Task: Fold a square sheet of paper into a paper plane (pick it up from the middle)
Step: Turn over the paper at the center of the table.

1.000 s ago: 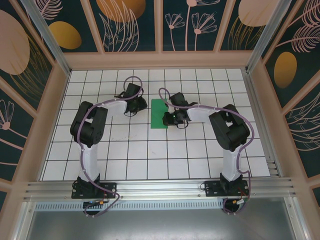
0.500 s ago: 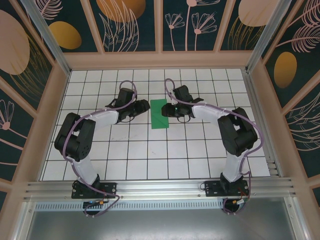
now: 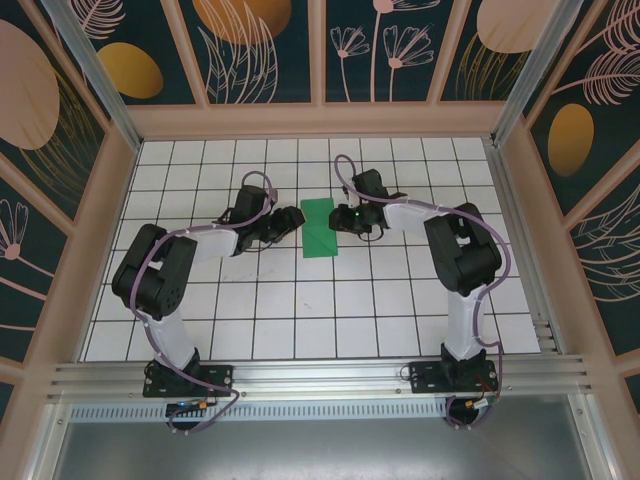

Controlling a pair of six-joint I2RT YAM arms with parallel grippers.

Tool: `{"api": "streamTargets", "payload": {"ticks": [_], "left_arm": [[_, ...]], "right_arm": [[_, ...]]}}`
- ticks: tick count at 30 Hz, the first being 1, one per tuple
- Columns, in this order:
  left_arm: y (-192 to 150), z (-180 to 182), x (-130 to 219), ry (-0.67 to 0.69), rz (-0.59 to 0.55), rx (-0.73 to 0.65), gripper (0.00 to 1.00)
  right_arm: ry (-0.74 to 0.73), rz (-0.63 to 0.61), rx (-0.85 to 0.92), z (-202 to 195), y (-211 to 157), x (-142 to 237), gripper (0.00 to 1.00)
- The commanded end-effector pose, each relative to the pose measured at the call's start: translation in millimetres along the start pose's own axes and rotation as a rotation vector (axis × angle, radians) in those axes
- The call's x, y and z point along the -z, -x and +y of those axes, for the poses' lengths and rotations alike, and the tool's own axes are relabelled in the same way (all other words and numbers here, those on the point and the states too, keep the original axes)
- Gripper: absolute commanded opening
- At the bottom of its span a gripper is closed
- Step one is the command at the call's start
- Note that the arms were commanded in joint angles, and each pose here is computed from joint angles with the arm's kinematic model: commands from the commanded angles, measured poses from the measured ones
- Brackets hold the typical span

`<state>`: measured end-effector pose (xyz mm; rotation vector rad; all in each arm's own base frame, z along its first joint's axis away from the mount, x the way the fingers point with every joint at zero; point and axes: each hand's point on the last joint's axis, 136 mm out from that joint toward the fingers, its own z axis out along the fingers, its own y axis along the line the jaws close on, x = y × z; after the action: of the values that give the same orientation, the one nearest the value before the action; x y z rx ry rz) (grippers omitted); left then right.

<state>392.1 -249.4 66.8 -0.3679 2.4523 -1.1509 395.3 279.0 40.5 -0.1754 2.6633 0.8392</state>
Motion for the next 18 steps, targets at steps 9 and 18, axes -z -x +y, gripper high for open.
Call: {"api": "streamTargets", "payload": {"ticks": [9, 18], "left_arm": [[-10.1, -0.7, -4.2, -0.052, 0.032, 0.034, 0.53], [-20.6, -6.8, 3.2, -0.12, 0.049, 0.055, 0.56]], "right_arm": [[0.126, 0.051, 0.024, 14.9, -2.4, -13.3, 0.24], [0.274, 0.021, -0.002, 37.3, 5.8, 4.9, 0.08]]}}
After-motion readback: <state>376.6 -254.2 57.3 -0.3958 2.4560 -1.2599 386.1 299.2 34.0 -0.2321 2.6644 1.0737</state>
